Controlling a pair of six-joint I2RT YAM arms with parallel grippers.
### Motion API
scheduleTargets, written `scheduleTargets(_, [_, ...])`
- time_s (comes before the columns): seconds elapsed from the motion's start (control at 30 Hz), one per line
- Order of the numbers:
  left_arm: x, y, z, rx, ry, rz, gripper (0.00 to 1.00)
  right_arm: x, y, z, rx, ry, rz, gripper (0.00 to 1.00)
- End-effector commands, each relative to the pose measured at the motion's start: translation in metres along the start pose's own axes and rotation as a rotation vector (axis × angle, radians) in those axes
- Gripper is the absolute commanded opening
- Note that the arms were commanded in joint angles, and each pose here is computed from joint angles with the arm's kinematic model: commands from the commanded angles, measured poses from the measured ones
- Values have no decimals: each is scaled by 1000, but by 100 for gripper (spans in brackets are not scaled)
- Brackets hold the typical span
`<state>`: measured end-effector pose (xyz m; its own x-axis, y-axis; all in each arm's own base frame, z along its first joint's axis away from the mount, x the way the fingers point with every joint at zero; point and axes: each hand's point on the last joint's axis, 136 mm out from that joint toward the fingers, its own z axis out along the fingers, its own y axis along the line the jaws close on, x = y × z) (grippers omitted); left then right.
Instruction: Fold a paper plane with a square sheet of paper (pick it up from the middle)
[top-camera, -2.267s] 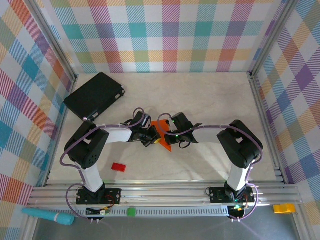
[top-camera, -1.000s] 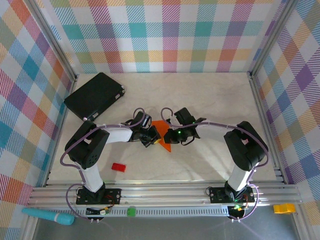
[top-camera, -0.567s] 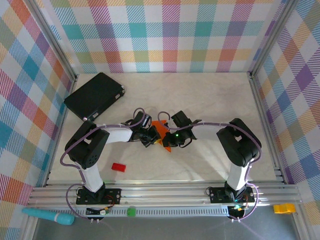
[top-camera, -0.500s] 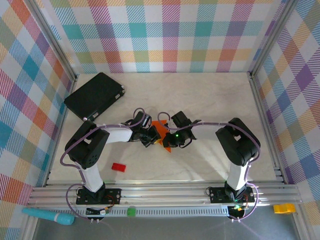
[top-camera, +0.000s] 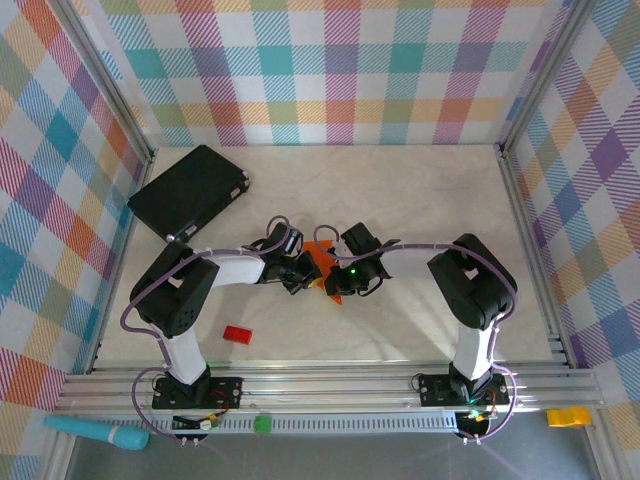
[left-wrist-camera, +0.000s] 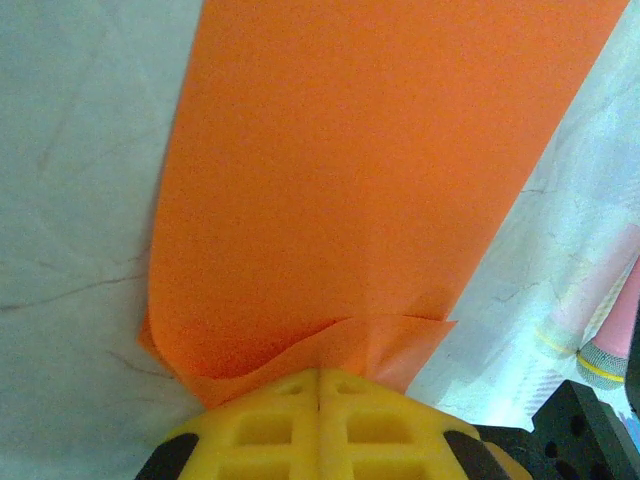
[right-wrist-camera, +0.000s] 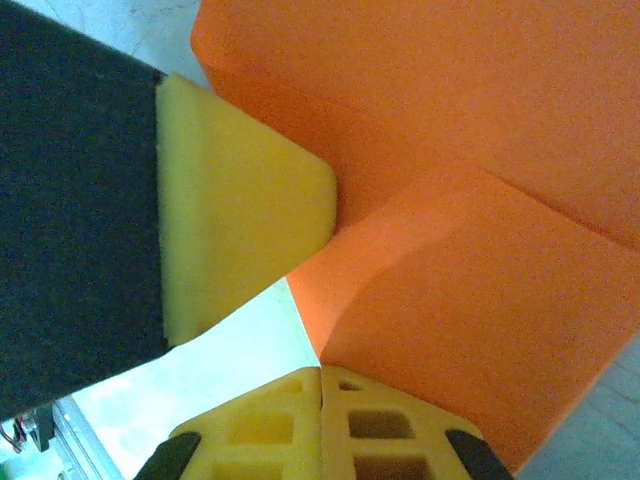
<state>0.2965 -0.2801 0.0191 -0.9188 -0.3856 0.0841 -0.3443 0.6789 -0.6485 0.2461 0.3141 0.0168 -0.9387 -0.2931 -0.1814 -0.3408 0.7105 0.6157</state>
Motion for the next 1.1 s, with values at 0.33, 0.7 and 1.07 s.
scheduleTargets(0.33, [10,80,12,-256,9,-53,0,63,-26,-17,96,94,51,1])
scheduleTargets(0.7, [7,57,14,-183,17,-30,0,27,14,-51,13,-82,29,7])
scheduleTargets(1.07, [5,43,11,-142,15,-17,0,-1,4,-26,60,-65,73,1])
